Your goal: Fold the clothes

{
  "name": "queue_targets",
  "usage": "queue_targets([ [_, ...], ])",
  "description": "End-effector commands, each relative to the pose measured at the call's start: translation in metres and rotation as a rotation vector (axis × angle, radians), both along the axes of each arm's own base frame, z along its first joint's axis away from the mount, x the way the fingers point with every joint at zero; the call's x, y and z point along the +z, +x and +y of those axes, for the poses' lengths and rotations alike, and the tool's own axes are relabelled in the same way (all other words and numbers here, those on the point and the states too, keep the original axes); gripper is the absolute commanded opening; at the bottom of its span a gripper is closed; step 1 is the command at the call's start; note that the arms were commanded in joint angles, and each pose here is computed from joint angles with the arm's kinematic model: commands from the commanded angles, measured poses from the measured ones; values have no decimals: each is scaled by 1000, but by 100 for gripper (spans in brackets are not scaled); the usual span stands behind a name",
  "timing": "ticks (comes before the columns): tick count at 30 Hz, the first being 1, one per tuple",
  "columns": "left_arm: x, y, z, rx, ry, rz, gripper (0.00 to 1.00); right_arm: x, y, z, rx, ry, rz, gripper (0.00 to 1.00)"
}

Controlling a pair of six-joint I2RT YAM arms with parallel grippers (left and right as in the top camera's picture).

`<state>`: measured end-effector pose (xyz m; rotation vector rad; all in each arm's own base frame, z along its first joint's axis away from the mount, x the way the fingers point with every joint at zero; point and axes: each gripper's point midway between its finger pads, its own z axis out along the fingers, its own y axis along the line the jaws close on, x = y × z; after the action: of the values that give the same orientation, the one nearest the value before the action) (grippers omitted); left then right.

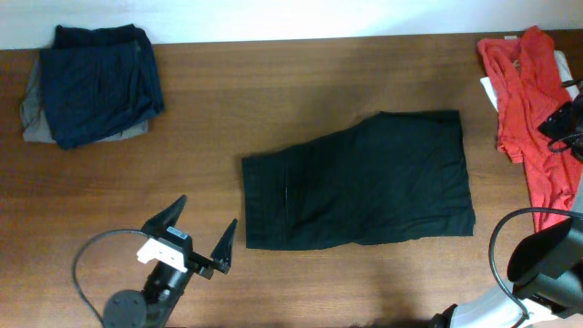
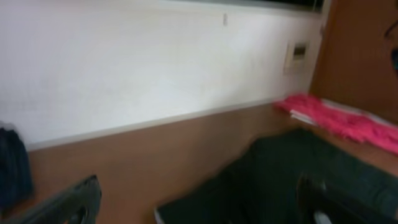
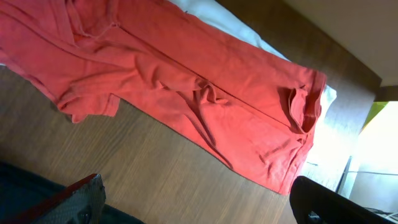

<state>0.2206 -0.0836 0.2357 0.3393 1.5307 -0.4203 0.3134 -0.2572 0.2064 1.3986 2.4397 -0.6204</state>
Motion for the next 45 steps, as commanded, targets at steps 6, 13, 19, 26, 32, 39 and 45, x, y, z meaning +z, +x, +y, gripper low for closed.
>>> queue_targets([
  [6, 56, 44, -18, -107, 134, 462, 99, 9, -3, -2, -15, -27, -13, 98],
  [13, 11, 68, -73, -367, 92, 900, 99, 9, -3, -2, -15, -27, -14, 98],
  [19, -96, 101, -37, 43, 245, 1233, 99, 9, -3, -2, -15, -26, -14, 98],
  [26, -195, 101, -50, 135, 318, 1494, 99, 9, -3, -2, -15, -27, -13, 98],
  [32, -241, 93, -78, -39, 221, 1635, 98, 9, -3, -2, -15, -26, -14, 98],
  [39, -260, 86, -79, -37, 251, 1678, 10, 9, -3, -2, -15, -27, -14, 98],
  [45, -260, 96, -12, 264, 388, 1688, 1, 9, -3, -2, -15, -26, -14, 98],
])
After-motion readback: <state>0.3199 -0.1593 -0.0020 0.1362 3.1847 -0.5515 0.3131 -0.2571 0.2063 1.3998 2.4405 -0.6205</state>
